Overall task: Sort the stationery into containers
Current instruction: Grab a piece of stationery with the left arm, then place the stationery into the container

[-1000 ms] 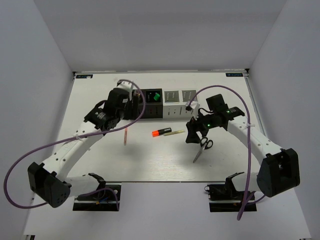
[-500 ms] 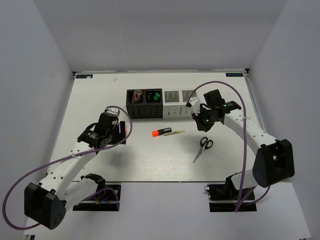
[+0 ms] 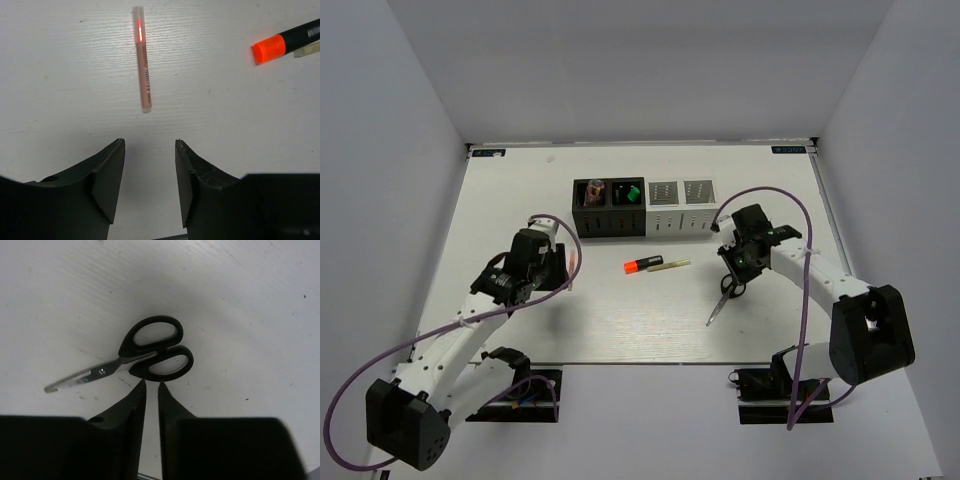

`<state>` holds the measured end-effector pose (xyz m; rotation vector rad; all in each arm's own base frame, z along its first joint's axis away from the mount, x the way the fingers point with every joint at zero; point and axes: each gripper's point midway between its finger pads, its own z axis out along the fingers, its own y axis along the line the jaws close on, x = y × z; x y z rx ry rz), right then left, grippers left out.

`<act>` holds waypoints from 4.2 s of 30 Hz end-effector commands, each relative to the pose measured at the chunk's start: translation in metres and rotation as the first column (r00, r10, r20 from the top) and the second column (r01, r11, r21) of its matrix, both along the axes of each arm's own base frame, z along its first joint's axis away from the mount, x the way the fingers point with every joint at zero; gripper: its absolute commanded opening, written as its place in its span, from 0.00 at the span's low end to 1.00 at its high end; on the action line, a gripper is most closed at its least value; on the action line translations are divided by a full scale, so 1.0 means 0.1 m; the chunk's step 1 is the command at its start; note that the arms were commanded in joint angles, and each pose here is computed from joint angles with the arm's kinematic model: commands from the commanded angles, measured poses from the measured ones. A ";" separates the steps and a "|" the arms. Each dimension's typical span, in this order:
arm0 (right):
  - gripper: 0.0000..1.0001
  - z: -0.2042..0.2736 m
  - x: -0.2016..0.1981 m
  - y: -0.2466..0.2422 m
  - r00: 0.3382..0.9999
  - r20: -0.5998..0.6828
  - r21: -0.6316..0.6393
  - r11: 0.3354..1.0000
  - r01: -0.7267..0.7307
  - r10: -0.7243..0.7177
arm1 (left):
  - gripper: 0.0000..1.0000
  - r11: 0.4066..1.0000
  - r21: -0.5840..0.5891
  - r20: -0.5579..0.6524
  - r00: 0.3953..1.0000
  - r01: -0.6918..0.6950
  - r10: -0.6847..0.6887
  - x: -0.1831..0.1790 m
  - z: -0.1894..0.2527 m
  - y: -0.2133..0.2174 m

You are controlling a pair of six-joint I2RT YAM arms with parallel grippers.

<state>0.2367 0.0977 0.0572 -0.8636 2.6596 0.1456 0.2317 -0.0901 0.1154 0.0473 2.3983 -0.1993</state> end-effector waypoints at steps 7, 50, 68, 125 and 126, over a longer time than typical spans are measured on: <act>0.00 0.15 0.33 -0.16 0.933 0.149 0.037 0.945 0.326 -0.328 | 0.45 0.923 -0.225 0.056 0.950 0.312 -0.307 0.04 0.34 -0.86; 0.41 0.92 0.41 -0.50 0.741 0.314 0.269 0.804 0.530 -0.593 | 0.48 0.795 0.012 0.144 0.786 0.606 -0.601 0.54 -0.56 -4.22; 0.42 0.99 0.41 -0.54 0.716 0.333 0.292 0.789 0.540 -0.613 | 0.40 0.761 0.151 -0.022 0.772 0.631 -0.635 0.29 -1.04 -3.95; 0.85 0.94 0.26 -0.21 0.840 0.273 0.392 0.851 0.349 -0.469 | 0.00 0.960 0.049 0.784 0.585 0.275 -0.207 2.18 2.37 -2.73; 0.85 0.92 0.24 -0.20 0.845 0.264 0.393 0.852 0.346 -0.465 | 0.00 0.962 0.061 0.795 0.570 0.265 -0.207 2.22 2.39 -2.72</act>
